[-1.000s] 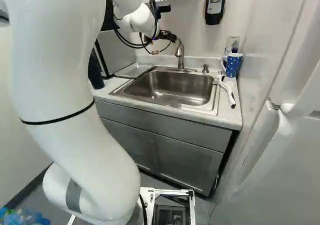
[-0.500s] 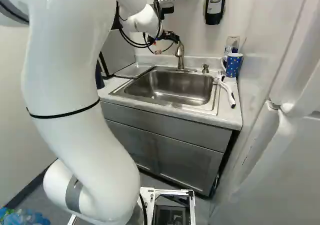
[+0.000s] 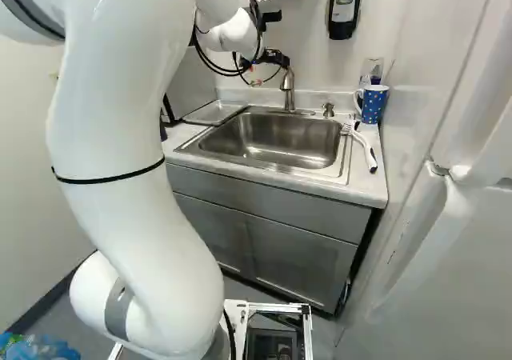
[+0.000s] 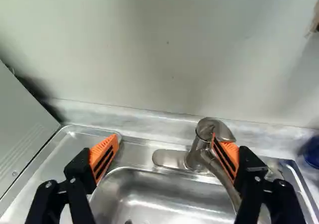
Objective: Rinse the cup and place it in the tray
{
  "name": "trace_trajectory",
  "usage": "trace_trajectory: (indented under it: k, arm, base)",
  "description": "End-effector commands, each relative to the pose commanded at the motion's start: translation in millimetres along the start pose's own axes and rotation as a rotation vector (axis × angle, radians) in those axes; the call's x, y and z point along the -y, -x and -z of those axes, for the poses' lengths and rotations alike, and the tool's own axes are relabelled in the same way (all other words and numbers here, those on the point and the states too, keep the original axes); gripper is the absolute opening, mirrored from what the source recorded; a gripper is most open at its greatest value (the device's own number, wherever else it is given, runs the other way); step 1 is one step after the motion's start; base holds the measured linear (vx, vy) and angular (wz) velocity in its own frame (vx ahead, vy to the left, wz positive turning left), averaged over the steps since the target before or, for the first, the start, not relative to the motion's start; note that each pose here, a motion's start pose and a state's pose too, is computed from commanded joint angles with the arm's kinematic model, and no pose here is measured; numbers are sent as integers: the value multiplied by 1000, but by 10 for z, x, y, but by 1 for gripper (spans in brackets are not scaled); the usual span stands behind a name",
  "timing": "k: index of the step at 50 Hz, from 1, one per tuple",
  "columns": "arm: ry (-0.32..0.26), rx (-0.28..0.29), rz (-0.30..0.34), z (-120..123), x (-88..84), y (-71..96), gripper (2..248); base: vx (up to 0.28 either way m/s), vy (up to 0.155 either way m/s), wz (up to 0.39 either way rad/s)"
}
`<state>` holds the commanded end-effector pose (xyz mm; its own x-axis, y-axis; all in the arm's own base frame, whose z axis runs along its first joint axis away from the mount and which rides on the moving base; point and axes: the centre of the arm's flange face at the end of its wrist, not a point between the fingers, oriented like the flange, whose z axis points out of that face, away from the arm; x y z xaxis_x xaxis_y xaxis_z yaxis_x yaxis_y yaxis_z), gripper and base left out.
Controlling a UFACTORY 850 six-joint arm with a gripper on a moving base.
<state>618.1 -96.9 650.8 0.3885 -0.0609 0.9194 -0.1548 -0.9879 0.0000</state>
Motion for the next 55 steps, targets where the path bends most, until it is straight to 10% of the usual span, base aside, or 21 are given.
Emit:
trace_trajectory:
  k: [55]
  arm:
    - [3,-168,-1,-5,-20,-156,247]
  base:
    - [0,0,0]
